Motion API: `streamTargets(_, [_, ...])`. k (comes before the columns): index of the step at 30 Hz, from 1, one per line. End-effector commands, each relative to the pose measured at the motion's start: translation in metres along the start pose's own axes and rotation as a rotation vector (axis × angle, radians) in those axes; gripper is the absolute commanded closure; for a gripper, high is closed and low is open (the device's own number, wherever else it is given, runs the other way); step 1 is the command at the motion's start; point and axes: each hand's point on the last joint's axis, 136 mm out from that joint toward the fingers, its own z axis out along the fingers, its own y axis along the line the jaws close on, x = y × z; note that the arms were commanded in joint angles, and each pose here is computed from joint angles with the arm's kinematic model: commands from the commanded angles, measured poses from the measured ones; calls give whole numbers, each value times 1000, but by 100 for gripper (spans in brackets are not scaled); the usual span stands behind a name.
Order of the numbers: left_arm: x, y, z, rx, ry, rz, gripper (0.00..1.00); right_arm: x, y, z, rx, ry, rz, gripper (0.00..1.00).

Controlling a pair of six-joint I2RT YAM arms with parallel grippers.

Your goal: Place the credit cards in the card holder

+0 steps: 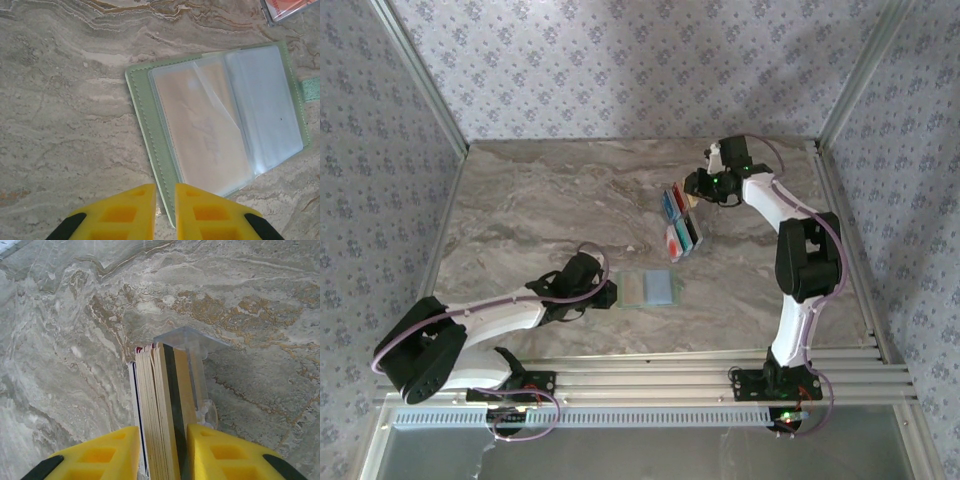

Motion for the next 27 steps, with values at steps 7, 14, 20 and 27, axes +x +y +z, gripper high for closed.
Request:
streamTargets(7, [-7, 0, -1, -10, -8, 12, 83, -7, 19, -16, -114, -25, 3, 73])
streamTargets(14, [-7, 0, 1, -12, -5, 14, 83, -9, 20, -21, -143, -34, 20, 70])
streamTargets(20, [-6, 0, 1, -13, -4, 13, 83, -12, 20, -23, -157, -45, 30, 69])
streamTargets(27, [-5, 1, 1, -15, -1, 12, 83, -13, 15, -22, -146, -48, 44, 73])
